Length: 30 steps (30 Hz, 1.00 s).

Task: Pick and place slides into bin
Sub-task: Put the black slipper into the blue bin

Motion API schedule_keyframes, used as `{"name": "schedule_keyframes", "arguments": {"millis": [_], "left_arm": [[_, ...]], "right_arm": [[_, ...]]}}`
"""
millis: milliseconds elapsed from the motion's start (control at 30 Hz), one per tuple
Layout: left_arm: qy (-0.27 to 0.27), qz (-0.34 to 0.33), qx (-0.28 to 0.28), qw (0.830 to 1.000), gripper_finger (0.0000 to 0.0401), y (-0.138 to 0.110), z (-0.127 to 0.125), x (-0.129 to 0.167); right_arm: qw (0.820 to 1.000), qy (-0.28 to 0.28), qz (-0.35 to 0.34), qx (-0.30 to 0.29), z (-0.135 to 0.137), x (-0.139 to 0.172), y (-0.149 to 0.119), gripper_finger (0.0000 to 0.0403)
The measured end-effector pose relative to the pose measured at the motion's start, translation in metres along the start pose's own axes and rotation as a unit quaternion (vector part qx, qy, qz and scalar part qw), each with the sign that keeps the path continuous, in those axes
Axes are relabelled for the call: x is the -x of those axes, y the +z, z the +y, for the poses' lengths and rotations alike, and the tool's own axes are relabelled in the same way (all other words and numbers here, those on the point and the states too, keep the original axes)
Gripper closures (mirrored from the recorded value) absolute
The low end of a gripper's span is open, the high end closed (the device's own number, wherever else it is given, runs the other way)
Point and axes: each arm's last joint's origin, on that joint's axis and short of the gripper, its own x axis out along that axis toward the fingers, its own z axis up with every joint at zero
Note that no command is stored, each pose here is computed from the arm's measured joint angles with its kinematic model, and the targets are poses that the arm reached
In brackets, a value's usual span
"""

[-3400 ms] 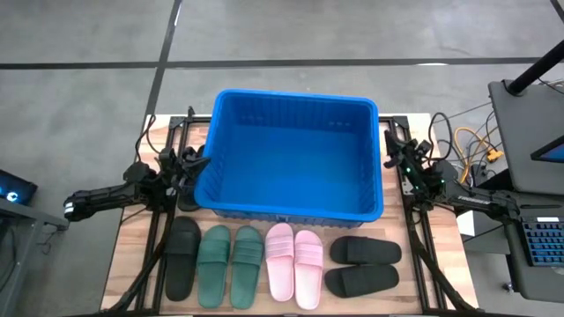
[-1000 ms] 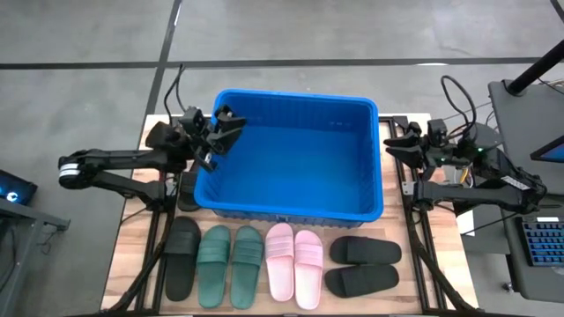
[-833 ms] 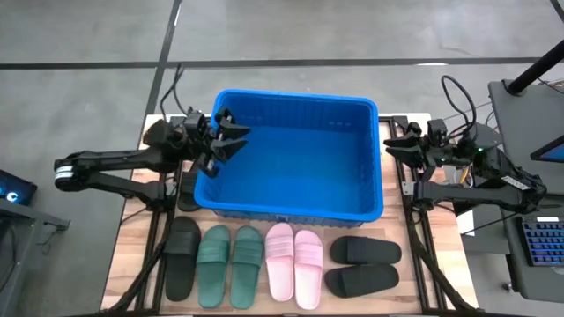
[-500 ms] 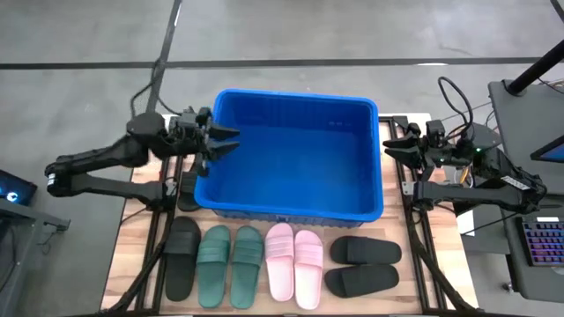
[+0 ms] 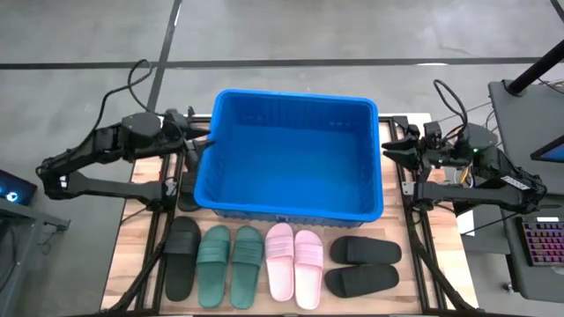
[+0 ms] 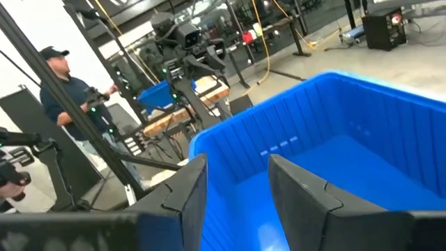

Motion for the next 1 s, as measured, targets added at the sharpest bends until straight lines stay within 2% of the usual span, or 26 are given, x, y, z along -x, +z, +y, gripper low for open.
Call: {"name": "schedule_keyframes", "arguments": {"millis": [267, 467, 633, 867, 1000], "left_arm": [[0.018, 0.061, -0.03, 0.998, 0.0254, -0.015, 0.005, 0.004], [0.071, 0.119, -0.043, 0.989, 0.0254, -0.027, 0.011, 0.008], [0.123, 0.184, -0.021, 0.975, 0.0254, -0.042, 0.017, 0.011], [0.138, 0.232, 0.058, 0.961, 0.0254, -0.05, 0.018, 0.013], [0.177, 0.283, 0.053, 0.941, 0.0254, -0.058, 0.021, 0.016]], "right_arm": [[1.0, -0.001, 0.002, -0.003, 0.0, 0.0, 0.0, 0.0256], [1.0, -0.002, 0.002, -0.002, 0.0, 0.0, 0.0, 0.0262], [1.0, -0.002, 0.002, -0.001, 0.0, 0.0, 0.0, 0.0264], [1.0, -0.002, 0.002, 0.002, 0.0, 0.0, 0.0, 0.0264], [1.0, -0.002, 0.002, 0.002, 0.0, 0.0, 0.0, 0.0264]]}}
